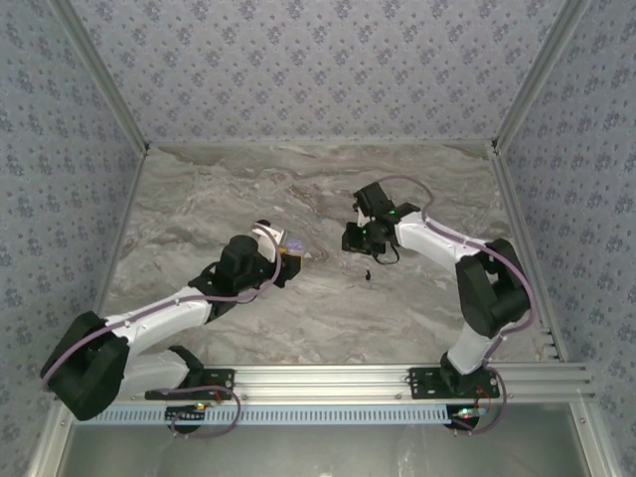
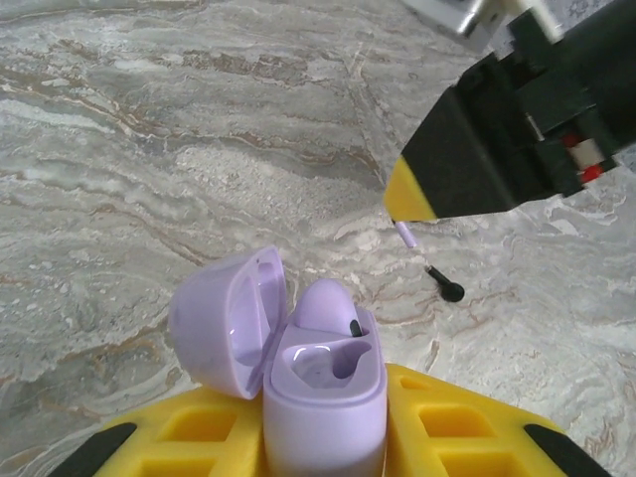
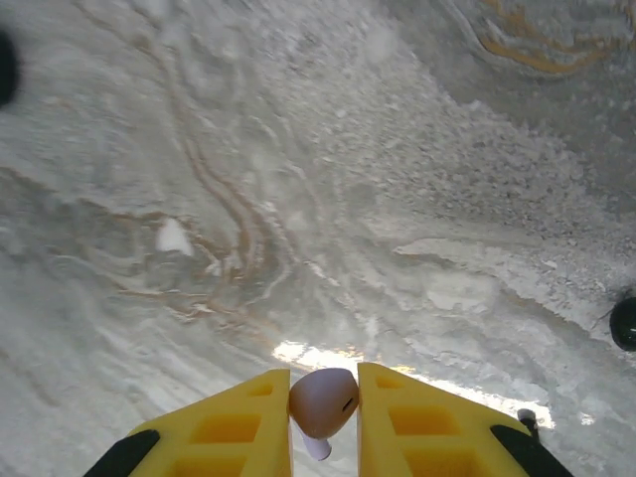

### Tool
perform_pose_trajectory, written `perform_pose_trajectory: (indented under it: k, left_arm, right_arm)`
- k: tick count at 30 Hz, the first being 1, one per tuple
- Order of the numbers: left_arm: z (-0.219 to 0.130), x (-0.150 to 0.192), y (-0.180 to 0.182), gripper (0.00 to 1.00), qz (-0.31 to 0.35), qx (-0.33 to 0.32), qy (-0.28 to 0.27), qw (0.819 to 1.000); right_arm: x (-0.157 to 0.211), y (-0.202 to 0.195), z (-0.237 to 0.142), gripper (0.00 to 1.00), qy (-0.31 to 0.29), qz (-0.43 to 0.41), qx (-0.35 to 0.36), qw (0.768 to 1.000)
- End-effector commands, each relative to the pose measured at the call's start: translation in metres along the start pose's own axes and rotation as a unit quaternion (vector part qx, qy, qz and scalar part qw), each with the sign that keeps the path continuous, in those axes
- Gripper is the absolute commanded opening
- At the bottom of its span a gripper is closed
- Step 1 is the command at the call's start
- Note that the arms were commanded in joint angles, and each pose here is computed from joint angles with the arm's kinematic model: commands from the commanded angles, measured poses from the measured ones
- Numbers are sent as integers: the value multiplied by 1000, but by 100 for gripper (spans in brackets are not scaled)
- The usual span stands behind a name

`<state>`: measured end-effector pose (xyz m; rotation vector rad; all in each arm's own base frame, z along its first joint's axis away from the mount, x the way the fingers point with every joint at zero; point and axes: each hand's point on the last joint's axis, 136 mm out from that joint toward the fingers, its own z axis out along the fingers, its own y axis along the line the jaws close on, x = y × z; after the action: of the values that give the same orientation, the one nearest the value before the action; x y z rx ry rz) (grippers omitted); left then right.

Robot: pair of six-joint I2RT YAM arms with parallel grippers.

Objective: Insert the wireless bluetooth earbuds into the charging case

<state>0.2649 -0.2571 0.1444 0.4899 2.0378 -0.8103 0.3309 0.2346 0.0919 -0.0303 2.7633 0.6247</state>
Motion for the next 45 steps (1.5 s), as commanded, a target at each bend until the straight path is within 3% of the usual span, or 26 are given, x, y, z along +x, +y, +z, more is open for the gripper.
perform_pose_trajectory:
  k: [1,19,31,45]
  left_arm:
    - [3,-25,-18,28,6,43,-57,997]
    - [20,-50,-48,29,20,126,-103,987]
    - [16,-73,-71,28,23,164,-136,977]
    - [17,-92,-85,28,14,176,-155,972]
  right_arm:
    - [-17,23,-29,21,-49,-5,-55,997]
    - [-41,96,-119,21,-168,-83,-188,964]
    - [-39,128,-147,21,-198,-121,-224,946]
    - [-33,139,-154,22,-205,-143,-230,941]
